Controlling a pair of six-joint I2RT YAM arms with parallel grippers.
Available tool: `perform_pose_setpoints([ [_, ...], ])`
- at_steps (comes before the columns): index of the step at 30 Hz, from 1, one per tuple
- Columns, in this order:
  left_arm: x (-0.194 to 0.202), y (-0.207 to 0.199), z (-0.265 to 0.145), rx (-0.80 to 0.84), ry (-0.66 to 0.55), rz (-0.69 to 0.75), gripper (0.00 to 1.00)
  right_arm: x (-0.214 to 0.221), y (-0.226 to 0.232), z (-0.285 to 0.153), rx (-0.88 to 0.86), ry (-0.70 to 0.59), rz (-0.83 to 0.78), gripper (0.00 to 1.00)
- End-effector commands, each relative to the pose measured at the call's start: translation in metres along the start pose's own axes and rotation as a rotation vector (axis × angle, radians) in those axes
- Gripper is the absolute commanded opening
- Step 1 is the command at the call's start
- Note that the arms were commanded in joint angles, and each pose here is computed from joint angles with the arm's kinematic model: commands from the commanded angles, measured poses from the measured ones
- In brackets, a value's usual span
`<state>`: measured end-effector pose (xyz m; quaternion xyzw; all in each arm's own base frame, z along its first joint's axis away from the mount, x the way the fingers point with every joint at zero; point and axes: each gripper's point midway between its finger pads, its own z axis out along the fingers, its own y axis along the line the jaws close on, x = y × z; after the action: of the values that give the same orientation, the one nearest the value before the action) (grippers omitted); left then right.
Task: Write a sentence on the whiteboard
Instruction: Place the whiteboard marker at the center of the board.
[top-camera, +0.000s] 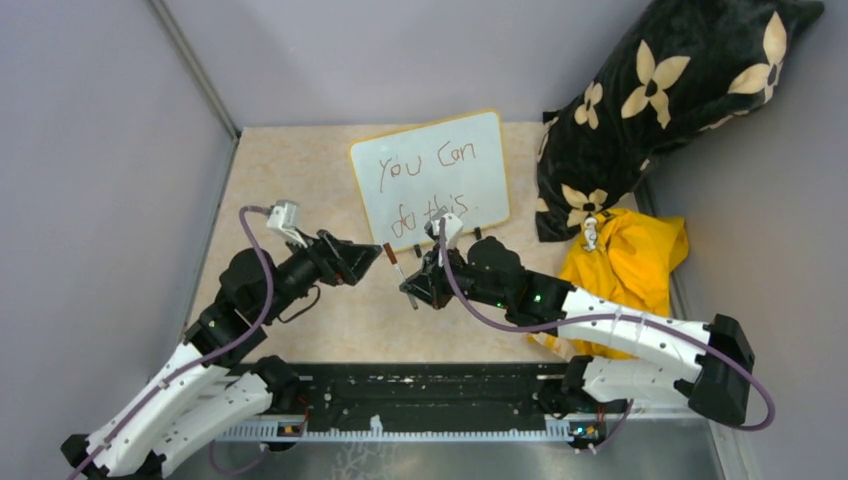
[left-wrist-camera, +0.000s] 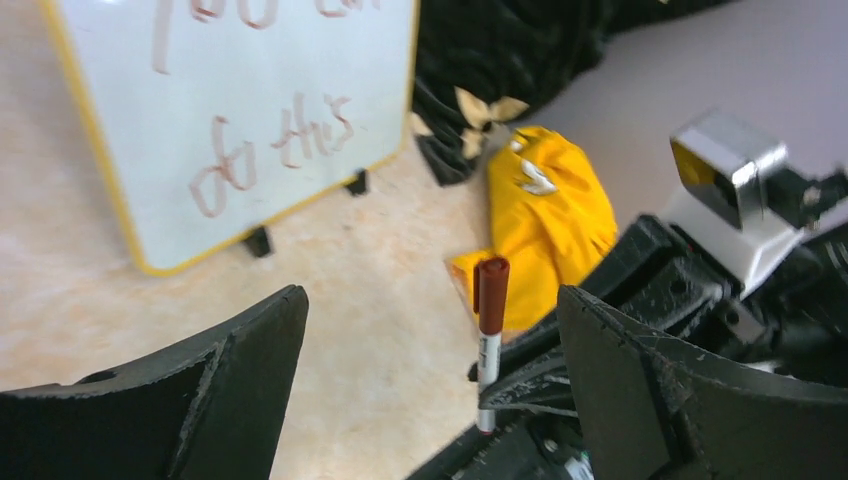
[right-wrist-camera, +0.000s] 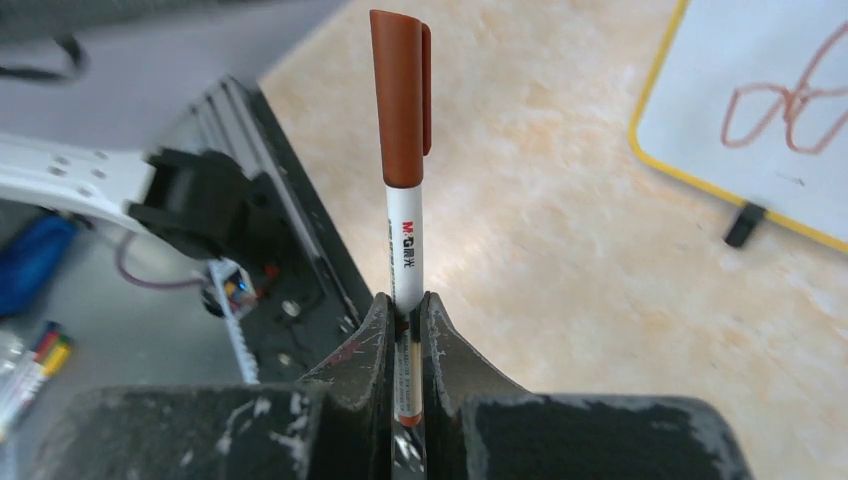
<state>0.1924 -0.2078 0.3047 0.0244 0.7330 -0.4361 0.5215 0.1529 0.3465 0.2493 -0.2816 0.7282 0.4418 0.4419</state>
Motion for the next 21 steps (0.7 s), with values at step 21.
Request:
perform_pose_setpoints([
  [21, -0.023, 0.107, -0.025, -0.448, -0.251, 0.287, 0.99, 0.157, -0.123, 0.017, 0.388, 0.551, -0.074, 0.00],
])
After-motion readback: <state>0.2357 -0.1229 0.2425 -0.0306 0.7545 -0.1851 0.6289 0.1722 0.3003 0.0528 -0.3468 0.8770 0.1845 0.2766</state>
